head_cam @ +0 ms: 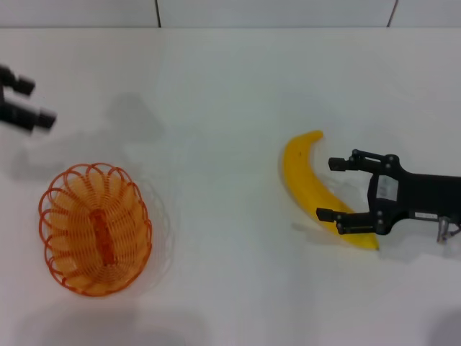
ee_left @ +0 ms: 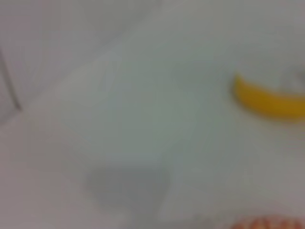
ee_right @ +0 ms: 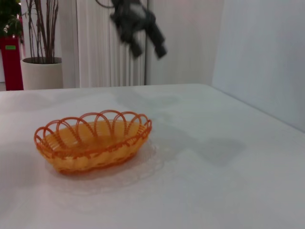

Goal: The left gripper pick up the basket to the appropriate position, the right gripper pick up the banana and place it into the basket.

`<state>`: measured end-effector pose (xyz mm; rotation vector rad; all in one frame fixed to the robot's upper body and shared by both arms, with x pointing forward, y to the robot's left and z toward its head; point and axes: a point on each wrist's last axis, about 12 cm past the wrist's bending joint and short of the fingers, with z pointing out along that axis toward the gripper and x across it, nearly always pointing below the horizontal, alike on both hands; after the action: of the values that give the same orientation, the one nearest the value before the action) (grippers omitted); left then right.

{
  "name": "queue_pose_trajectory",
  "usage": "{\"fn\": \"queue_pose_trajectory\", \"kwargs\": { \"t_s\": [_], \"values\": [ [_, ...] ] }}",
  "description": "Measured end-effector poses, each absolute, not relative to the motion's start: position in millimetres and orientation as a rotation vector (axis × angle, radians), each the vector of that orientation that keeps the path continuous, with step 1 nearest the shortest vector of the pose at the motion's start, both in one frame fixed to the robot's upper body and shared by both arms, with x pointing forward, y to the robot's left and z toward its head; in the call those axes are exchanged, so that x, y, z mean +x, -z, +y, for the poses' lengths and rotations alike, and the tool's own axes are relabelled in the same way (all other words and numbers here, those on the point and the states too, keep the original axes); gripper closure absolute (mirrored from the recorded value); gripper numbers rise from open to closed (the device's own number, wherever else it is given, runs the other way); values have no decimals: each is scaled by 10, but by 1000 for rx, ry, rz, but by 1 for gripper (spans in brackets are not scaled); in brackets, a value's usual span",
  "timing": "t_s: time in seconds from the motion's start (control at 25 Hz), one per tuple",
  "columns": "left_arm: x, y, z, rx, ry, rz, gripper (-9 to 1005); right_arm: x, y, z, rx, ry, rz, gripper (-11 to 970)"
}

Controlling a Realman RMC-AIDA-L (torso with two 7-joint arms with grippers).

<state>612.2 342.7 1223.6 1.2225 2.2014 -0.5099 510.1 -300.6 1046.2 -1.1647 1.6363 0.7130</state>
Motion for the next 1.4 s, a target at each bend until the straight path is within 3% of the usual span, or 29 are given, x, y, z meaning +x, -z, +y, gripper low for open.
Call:
{"fn": "queue_pose_trajectory", "kwargs": {
  "t_s": [0.16,0.48,0.88,1.4],
  "values": [
    [6110,-12162,3173,1526,326,2155,149,5166,-10502,-2956,-1186,-717,1617,67],
    [6067,-12037,2716,1812,205,1973,150,5185,-10518,-2939,-1191,-720,1609,67],
    [6127,-11669,2490,1923,174,1915,162,5205,-10524,-2897,-1190,-733,1602,67],
    [6174,-11421,2188,2050,133,1873,216,5205,-10521,-2897,-1185,-738,1611,66]
  ]
}}
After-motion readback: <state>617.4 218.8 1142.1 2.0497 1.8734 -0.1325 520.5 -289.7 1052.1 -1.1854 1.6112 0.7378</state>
